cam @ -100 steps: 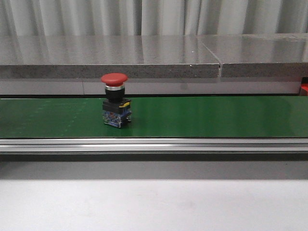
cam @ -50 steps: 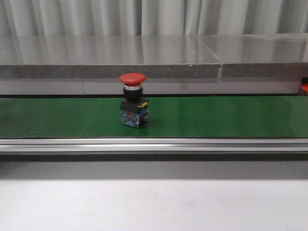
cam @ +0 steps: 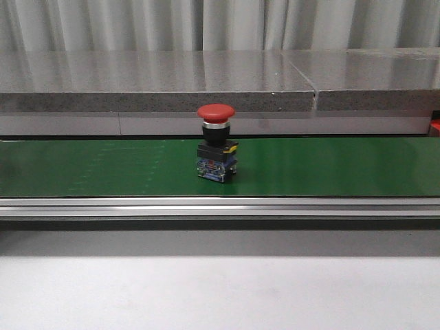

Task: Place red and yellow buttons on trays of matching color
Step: 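Set the yellow button on the green belt and open the left gripper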

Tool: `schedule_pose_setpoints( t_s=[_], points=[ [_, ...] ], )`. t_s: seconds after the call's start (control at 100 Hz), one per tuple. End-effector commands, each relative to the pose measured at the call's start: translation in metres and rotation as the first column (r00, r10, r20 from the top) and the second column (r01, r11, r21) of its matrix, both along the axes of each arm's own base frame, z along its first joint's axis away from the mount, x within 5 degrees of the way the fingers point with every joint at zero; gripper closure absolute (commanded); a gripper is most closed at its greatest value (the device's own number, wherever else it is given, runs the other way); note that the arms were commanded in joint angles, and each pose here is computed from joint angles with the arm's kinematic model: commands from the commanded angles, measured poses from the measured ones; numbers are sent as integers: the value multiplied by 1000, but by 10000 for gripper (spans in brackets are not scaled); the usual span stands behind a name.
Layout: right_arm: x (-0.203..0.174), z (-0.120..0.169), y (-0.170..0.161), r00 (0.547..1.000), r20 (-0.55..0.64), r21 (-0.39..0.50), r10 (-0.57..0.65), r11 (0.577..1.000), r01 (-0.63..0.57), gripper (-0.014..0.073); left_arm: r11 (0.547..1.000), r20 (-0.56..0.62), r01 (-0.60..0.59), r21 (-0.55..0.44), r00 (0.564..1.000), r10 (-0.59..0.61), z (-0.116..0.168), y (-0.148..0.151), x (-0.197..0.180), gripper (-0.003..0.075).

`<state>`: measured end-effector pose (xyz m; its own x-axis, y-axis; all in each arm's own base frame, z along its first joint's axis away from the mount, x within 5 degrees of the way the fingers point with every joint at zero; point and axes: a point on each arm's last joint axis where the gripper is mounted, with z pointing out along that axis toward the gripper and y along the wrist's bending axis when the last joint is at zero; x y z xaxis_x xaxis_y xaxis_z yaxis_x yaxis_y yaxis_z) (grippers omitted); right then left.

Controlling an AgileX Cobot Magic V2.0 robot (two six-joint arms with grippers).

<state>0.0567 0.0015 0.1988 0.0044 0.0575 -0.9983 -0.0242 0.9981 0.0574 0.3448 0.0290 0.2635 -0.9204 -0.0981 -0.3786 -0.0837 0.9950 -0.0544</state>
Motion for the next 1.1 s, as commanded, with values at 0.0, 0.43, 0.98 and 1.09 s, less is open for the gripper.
schedule_pose_setpoints(
  t_s=[0.0,0.43,0.98,1.09],
  points=[
    [-3,13,0,993,114,-11,-3,1000,4,662,1000,123,0,-2,992,0,32,-2,3,60],
    [-3,13,0,993,114,-11,-3,1000,4,662,998,246,39,-46,969,-27,74,-7,14,60],
    [-3,13,0,993,114,-11,-3,1000,4,662,991,251,-123,-58,959,133,70,34,-25,60],
    [-3,13,0,993,114,-11,-3,1000,4,662,988,300,-148,-51,941,156,70,36,-41,60]
  ],
)
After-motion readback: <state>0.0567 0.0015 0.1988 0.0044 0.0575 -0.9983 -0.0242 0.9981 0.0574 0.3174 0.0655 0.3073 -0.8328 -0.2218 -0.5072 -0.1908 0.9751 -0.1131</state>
